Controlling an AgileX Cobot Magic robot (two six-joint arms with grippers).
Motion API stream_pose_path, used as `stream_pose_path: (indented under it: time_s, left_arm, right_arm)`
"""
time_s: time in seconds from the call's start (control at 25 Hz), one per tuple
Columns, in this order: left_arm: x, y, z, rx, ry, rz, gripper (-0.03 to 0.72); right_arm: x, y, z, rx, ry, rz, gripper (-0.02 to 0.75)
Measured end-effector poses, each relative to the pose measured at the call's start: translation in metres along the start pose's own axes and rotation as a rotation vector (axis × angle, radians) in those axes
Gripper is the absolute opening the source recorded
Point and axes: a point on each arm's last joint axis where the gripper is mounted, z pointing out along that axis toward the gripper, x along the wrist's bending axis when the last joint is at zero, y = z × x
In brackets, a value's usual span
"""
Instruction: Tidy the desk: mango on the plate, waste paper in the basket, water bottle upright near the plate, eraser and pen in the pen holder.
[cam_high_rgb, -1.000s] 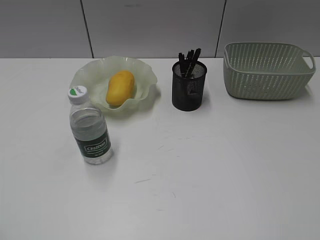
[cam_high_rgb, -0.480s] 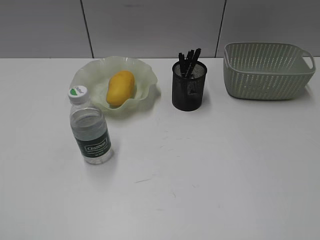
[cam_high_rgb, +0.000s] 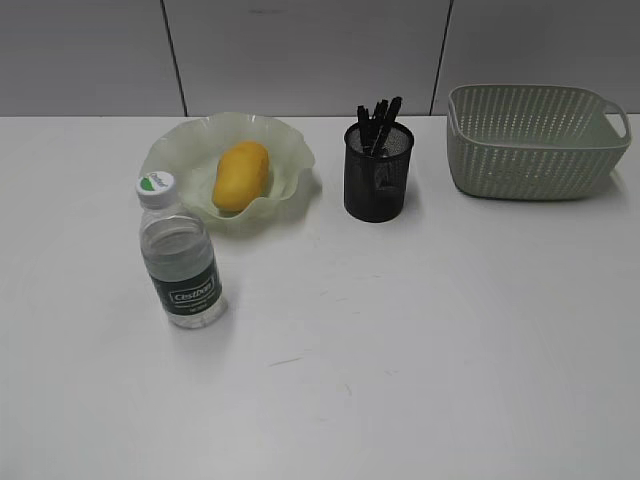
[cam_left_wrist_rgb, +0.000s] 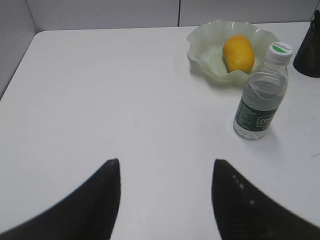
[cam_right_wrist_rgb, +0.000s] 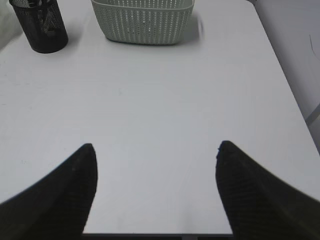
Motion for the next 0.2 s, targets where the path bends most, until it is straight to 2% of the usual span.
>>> stream_pose_path:
  time_s: [0.2]
  left_arm:
    - [0.0,0.0,0.0,0.0,0.0,0.0,0.435]
  right_arm:
    - [0.0,-0.0001,-0.0001,-0.001,0.0,0.0,0.582]
